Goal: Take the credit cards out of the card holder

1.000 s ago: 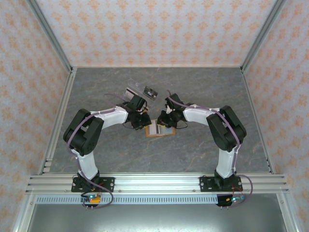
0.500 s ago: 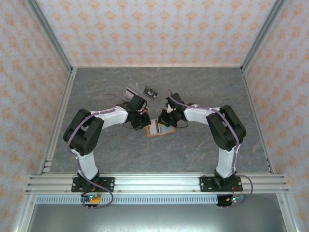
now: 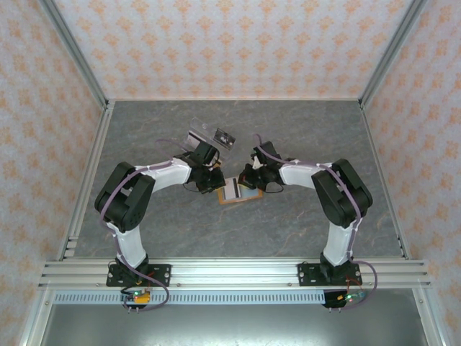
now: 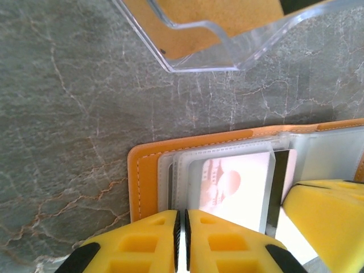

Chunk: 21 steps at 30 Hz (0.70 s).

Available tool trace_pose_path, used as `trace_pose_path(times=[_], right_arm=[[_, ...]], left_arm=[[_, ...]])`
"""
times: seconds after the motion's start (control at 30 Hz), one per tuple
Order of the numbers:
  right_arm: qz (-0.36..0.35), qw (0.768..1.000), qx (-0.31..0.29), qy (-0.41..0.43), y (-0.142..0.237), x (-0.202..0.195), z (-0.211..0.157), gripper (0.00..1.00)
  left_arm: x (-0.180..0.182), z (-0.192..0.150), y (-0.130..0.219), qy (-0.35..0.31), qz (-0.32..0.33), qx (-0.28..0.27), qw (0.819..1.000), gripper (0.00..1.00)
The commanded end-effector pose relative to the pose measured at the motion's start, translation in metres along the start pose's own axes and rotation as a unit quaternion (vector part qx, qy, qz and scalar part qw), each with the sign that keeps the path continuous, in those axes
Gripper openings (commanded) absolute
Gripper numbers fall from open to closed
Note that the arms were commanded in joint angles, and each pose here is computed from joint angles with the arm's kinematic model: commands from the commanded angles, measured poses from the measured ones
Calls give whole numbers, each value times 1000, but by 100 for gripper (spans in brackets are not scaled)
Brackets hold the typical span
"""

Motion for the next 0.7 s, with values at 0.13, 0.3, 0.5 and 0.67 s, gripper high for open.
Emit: trace_pose_path(times=[0.13,0.3,0.5,0.67], right_arm=[[14,1000,-20,5,14,5,5,0],[2,1000,-17,16,14,2,4,0],[-8,1000,-15,17,11,-2,5,0],[-14,1000,-17,18,10,-3,5,0]], left_arm=[[-3,3,8,-13,9,-5,1000,14],[-11,5,17,-23,-3,-15,1000,16],[-22,7,38,-43,-24,-42,998,18],[-22,2,21,-37,-35,-20,998,15]])
Point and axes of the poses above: each hand's point on the last joint's axis, 136 mm out from that joint toward the fingers, its own y axis back along the fingers, its own x axis along the line the jaws close on, z = x × y, the point moved 6 cm from there along y, back along the fingers, and after that the axes turned 3 degrees about -y, right-handed, at the moved point
